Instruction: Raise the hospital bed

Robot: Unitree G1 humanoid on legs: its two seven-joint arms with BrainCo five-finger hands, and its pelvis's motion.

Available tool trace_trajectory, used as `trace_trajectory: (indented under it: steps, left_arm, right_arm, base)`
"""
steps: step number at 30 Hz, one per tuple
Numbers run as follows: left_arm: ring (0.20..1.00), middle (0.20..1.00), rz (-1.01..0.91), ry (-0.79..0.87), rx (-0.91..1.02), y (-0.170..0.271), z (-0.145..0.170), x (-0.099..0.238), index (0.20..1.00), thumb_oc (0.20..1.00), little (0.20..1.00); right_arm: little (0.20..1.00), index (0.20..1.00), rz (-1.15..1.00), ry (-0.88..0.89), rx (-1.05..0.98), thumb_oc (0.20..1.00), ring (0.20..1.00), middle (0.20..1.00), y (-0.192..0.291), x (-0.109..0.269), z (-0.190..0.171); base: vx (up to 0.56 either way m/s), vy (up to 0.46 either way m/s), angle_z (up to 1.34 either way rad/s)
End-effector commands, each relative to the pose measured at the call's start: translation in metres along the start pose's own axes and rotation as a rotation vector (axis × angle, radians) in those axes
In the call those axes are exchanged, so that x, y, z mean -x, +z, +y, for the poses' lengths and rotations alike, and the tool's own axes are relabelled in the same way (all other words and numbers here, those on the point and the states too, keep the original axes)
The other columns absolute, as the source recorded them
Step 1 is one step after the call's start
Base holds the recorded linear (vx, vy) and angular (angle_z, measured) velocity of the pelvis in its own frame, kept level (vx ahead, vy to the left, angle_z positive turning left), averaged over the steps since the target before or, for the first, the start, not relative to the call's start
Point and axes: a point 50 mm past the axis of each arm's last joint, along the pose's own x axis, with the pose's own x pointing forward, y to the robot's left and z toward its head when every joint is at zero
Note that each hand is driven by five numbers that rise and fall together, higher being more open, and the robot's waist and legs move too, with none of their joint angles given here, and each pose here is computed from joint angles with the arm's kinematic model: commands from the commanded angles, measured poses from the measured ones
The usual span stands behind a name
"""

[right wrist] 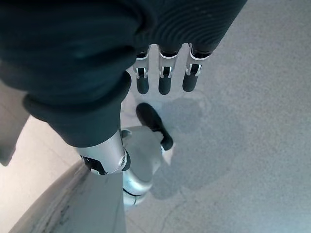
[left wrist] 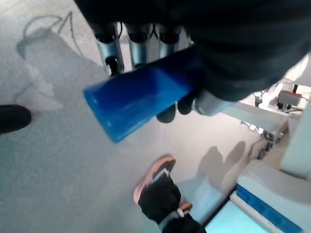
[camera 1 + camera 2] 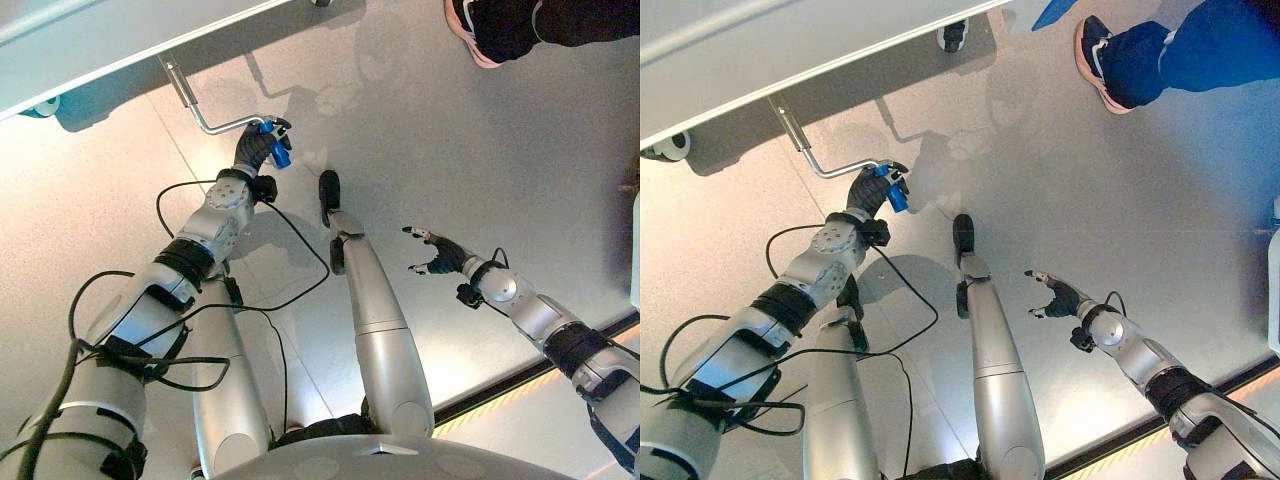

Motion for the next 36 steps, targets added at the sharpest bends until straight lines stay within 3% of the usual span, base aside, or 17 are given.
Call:
trace_trajectory:
  steps: [1, 3, 9, 10, 16, 18, 25, 27, 29, 33, 36]
  left_arm:
    - [0.2, 0.2, -0.176, -0.301, 0.054, 0.028, -0.06, 0.009, 0.2, 0.2, 0.2]
    - [0.2, 0.2, -0.203, -0.422, 0.099, 0.035, -0.078, 0.019, 0.2, 0.2, 0.2]
    - [0.2, 0.2, -0.241, -0.557, 0.145, 0.048, -0.091, 0.036, 0.2, 0.2, 0.2]
    - [0.2, 0.2, -0.264, -0.643, 0.155, 0.058, -0.095, 0.047, 0.2, 0.2, 0.2]
    - [0.2, 0.2, -0.258, -0.764, 0.151, 0.068, -0.083, 0.074, 0.2, 0.2, 0.2]
    - [0.2, 0.2, -0.221, -0.776, 0.148, 0.065, -0.065, 0.092, 0.2, 0.2, 0.2]
    - [0.2, 0.2, -0.13, -0.69, 0.126, 0.053, -0.018, 0.121, 0.2, 0.2, 0.2]
    - [0.2, 0.2, -0.13, -0.689, 0.126, 0.053, -0.017, 0.122, 0.2, 0.2, 0.2]
    - [0.2, 0.2, -0.089, -0.567, 0.092, 0.044, 0.015, 0.136, 0.2, 0.2, 0.2]
    - [0.2, 0.2, -0.084, -0.501, 0.087, 0.041, 0.027, 0.14, 0.2, 0.2, 0.2]
    - [0.2, 0.2, -0.127, -0.267, 0.103, 0.031, 0.059, 0.146, 0.2, 0.2, 0.2]
  right_arm:
    - [1.0, 1.0, 0.072, 0.011, 0.058, 1.0, 1.0, 1.0, -0.022, 0.024, -0.004]
    - [1.0, 1.0, 0.085, 0.009, 0.073, 1.0, 1.0, 1.0, -0.025, 0.025, -0.003]
    - [1.0, 1.0, 0.131, 0.006, 0.071, 1.0, 1.0, 1.0, -0.036, 0.029, 0.002]
    - [1.0, 1.0, 0.153, -0.014, 0.065, 1.0, 1.0, 1.0, -0.041, 0.029, 0.0]
    - [1.0, 1.0, 0.222, -0.004, 0.028, 1.0, 1.0, 1.0, -0.058, 0.035, 0.011]
    - [1.0, 1.0, 0.252, 0.007, -0.007, 1.0, 1.0, 1.0, -0.066, 0.038, 0.018]
    - [1.0, 1.0, 0.299, 0.039, -0.098, 1.0, 1.0, 1.0, -0.079, 0.048, 0.031]
    - [1.0, 1.0, 0.299, 0.04, -0.098, 1.0, 1.0, 1.0, -0.079, 0.047, 0.031]
    - [1.0, 1.0, 0.299, 0.056, -0.132, 1.0, 1.0, 1.0, -0.082, 0.052, 0.035]
    - [1.0, 1.0, 0.295, 0.061, -0.134, 1.0, 1.0, 1.0, -0.082, 0.053, 0.034]
    - [1.0, 1.0, 0.28, 0.045, -0.156, 1.0, 1.0, 1.0, -0.081, 0.054, 0.034]
  base:
    - [0.01, 0.012, 0.03]
    - [0.0, 0.0, 0.0]
    - [-0.02, -0.005, 0.01]
    - [0.01, 0.003, 0.08]
    - [-0.01, 0.0, 0.06]
    - [0.0, 0.023, 0.09]
    - [0.01, 0.051, 0.09]
    - [0.0, 0.064, 0.03]
    - [0.0, 0.17, 0.0]
    - [0.0, 0.083, -0.03]
    - [0.0, 0.119, 0.03]
